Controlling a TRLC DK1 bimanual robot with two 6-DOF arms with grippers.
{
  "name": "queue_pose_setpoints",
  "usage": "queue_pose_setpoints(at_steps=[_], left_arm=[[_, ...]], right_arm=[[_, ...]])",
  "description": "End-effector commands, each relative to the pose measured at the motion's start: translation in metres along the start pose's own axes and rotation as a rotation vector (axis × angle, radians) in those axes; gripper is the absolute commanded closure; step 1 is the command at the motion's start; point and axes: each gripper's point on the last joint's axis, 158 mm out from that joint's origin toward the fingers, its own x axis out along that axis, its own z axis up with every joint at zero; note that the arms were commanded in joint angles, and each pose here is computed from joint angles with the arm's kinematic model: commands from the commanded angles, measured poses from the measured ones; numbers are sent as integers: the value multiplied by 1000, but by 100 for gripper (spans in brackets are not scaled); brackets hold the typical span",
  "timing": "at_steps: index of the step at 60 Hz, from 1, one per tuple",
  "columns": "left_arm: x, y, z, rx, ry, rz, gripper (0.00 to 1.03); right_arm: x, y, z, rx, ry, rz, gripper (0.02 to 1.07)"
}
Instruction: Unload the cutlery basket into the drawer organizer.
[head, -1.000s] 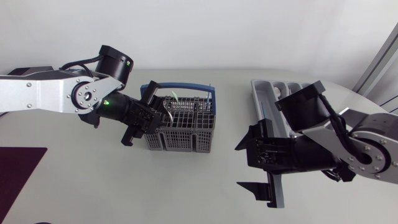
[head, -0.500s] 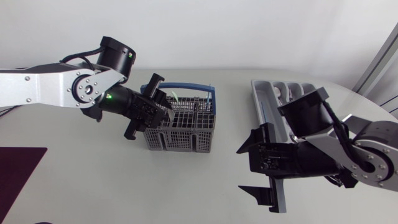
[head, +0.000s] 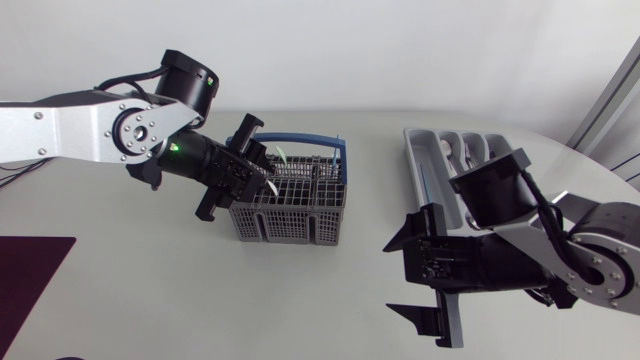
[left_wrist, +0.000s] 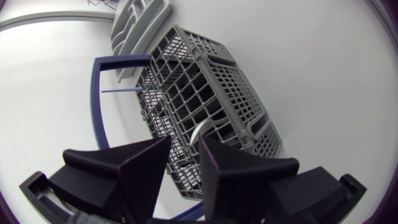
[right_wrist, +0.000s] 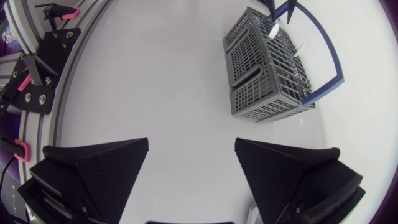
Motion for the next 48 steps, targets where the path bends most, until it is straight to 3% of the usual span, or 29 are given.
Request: queue_pose_setpoints(at_steps=[1, 48], left_arm=[[-2, 11, 1, 59, 8, 11, 52], [19, -9, 1, 130, 30, -96, 53]], right_arm=[[2, 5, -6, -1, 2, 4, 7], [-2, 6, -11, 7, -10, -5, 7]])
